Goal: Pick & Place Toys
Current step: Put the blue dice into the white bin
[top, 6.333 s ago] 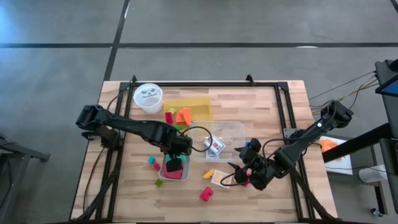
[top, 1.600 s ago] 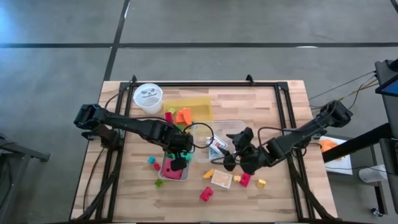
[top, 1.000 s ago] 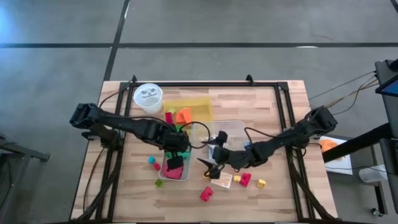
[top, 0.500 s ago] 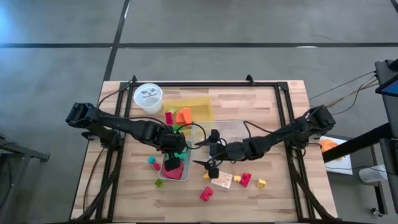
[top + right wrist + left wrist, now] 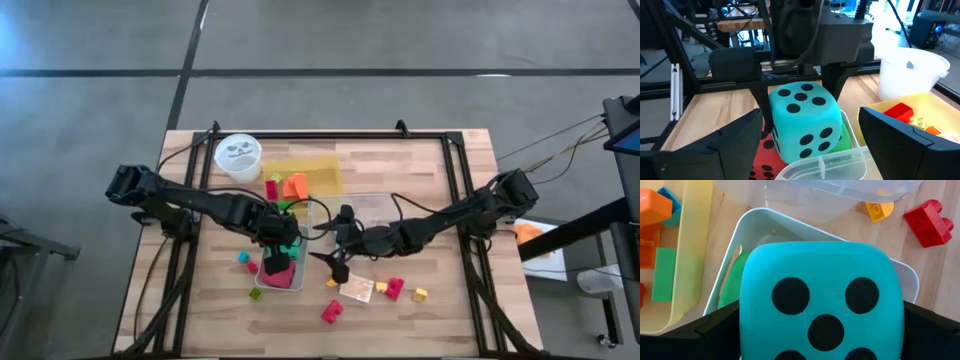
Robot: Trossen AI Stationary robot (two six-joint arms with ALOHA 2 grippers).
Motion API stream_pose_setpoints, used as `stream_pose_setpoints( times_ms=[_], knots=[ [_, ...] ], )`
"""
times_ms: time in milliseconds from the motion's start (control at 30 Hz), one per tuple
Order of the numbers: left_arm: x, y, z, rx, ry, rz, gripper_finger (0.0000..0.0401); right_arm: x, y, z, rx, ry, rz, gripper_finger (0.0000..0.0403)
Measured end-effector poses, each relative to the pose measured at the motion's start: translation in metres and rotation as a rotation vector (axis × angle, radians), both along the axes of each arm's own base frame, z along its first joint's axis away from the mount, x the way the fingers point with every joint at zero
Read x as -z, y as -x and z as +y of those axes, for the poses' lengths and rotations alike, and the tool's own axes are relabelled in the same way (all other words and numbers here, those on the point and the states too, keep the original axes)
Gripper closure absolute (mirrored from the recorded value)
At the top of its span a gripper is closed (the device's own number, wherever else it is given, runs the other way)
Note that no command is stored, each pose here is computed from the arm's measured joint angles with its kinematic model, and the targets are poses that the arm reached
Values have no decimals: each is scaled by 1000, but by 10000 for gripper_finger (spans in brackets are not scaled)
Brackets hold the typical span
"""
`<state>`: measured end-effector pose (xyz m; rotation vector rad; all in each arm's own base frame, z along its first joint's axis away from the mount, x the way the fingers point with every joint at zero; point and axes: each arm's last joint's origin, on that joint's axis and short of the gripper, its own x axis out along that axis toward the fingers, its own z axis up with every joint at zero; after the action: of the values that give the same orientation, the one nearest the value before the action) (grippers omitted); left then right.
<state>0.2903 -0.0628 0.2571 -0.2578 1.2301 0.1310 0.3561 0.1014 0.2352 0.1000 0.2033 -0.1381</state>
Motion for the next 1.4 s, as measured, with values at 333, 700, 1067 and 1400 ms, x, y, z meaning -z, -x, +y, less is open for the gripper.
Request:
stream_pose_setpoints(
  times_ms=[333, 700, 1067, 1400],
  knots=[
    [0, -1, 0, -5, 3, -7, 1, 11, -17, 1, 25, 28, 28, 156],
    [-1, -3, -1, -10, 12, -37, 1, 9, -23, 0, 31, 4, 11, 381],
    [-2, -4, -1, -5, 28, -43, 1, 15, -45, 5, -25, 8, 53, 395],
    [-6, -3, -2, 1, 51, -65, 1, 16, -59, 10, -72, -3, 81, 395]
  ],
)
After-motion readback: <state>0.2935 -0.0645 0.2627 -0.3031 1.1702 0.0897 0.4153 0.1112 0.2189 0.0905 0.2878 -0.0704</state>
